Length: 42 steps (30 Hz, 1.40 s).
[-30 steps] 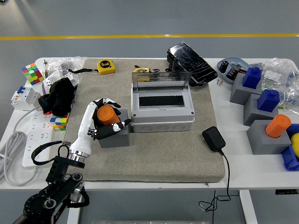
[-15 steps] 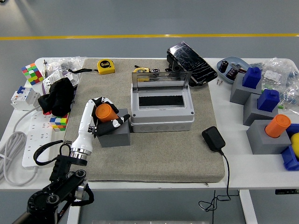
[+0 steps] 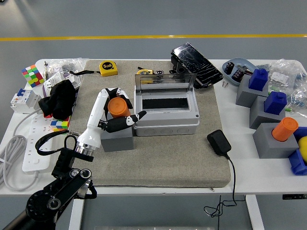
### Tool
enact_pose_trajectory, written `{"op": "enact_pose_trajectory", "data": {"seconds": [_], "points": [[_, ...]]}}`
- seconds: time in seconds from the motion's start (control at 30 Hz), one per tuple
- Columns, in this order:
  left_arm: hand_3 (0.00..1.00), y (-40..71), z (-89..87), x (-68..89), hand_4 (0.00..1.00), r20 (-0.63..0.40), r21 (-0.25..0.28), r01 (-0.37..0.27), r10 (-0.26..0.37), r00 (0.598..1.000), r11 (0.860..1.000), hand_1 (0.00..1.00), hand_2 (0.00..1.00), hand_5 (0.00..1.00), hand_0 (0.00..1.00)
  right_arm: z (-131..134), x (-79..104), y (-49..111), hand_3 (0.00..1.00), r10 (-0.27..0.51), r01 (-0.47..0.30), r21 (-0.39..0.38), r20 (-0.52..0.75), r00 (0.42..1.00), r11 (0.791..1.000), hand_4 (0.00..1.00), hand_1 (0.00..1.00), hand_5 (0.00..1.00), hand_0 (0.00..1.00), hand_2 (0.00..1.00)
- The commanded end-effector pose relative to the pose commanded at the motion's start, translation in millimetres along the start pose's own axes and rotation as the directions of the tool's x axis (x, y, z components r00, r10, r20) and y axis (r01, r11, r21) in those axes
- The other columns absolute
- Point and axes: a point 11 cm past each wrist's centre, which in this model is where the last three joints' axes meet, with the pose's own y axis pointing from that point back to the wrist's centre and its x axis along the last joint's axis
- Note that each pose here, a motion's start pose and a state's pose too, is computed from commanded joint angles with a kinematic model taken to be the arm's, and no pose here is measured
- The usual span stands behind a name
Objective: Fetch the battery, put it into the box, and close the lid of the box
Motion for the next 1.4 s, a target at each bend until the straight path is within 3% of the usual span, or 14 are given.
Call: {"op": "enact_pose_trajectory", "data": {"seconds": [0.13, 0.3, 0.33, 0.47, 0.6, 0.8, 0.97, 1.07, 1.1, 1.27, 1.3, 1.4], "points": [[0.198, -20.8, 15.5, -15.5, 0.969, 0.112, -0.016, 0.134, -0.132, 0.985, 0.991, 0.050, 0.120, 0.002, 0.073, 1, 0.2, 0.0, 0.583, 0.001, -0.001, -0.003, 0.000, 1.000, 1.000, 0.971, 0.663, 0.579, 0.643, 0.678], [0.210, -45.9, 19.6, -43.0, 0.982, 0.285, 0.051, 0.298, -0.300, 0.911, 0.953, 0.059, 0.128, 0.002, 0.077, -1, 0.1, 0.2, 0.584, 0.000, 0.000, 0.001, -0.001, 1.000, 1.000, 0.972, 0.663, 0.579, 0.644, 0.678], [0.210, -51.5, 20.1, -50.7, 0.982, 0.327, 0.070, 0.336, -0.340, 0.882, 0.939, 0.059, 0.128, 0.002, 0.077, -2, 0.1, 0.3, 0.584, 0.000, 0.000, 0.002, -0.002, 1.000, 1.000, 0.972, 0.663, 0.579, 0.644, 0.678], [0.210, -69.8, 16.8, -67.9, 0.982, 0.444, 0.183, 0.397, -0.436, 0.783, 0.900, 0.059, 0.128, 0.002, 0.077, -1, 0.3, 0.3, 0.584, 0.000, 0.000, 0.000, -0.006, 1.000, 1.000, 0.972, 0.663, 0.579, 0.644, 0.678], [0.245, -84.5, 18.3, -79.3, 0.998, 0.487, 0.253, 0.405, -0.478, 0.731, 0.878, 0.069, 0.136, 0.002, 0.086, 0, 0.5, 0.2, 0.583, 0.001, -0.001, -0.005, -0.009, 1.000, 1.000, 0.971, 0.663, 0.579, 0.643, 0.678], [0.264, -102.8, 14.8, -71.2, 0.998, 0.565, 0.291, 0.392, -0.487, 0.665, 0.873, 0.071, 0.137, 0.002, 0.088, -2, 0.9, 0.4, 0.583, 0.002, -0.002, -0.004, -0.018, 1.000, 1.000, 0.971, 0.662, 0.579, 0.643, 0.678], [0.269, -109.0, 2.5, -64.2, 0.998, 0.610, 0.340, 0.384, -0.512, 0.604, 0.858, 0.087, 0.145, 0.030, 0.087, -3, 0.8, 0.6, 0.583, 0.002, -0.002, -0.002, -0.027, 1.000, 1.000, 0.971, 0.662, 0.579, 0.643, 0.678], [0.269, -109.8, -2.5, -61.7, 0.998, 0.620, 0.350, 0.383, -0.518, 0.590, 0.855, 0.087, 0.145, 0.030, 0.087, -3, 0.1, 0.5, 0.583, 0.001, -0.001, -0.004, -0.032, 0.999, 1.000, 0.971, 0.662, 0.579, 0.643, 0.678], [0.326, -110.2, -3.0, -61.3, 0.998, 0.622, 0.348, 0.383, -0.517, 0.588, 0.856, 0.141, 0.190, 0.070, 0.133, -2, 0.0, 0.5, 0.583, 0.001, -0.001, -0.005, -0.034, 0.999, 1.000, 0.971, 0.663, 0.579, 0.643, 0.678], [0.326, -111.5, -1.9, -60.4, 0.998, 0.636, 0.332, 0.391, -0.510, 0.579, 0.858, 0.141, 0.190, 0.070, 0.133, -2, 0.6, 0.4, 0.583, 0.002, -0.002, -0.006, -0.039, 0.999, 1.000, 0.971, 0.663, 0.579, 0.643, 0.678], [0.618, -111.3, -1.9, -60.6, 0.998, 0.638, 0.332, 0.393, -0.511, 0.576, 0.857, 0.359, 0.362, 0.108, 0.245, -2, 0.7, 0.5, 0.583, 0.002, -0.003, -0.006, -0.039, 0.999, 1.000, 0.970, 0.662, 0.580, 0.643, 0.678], [0.618, -109.8, -2.9, -61.7, 0.998, 0.635, 0.331, 0.399, -0.515, 0.576, 0.855, 0.359, 0.362, 0.108, 0.245, -1, 0.6, 0.4, 0.583, 0.002, -0.002, -0.007, -0.038, 0.999, 1.000, 0.970, 0.662, 0.580, 0.643, 0.678]]}}
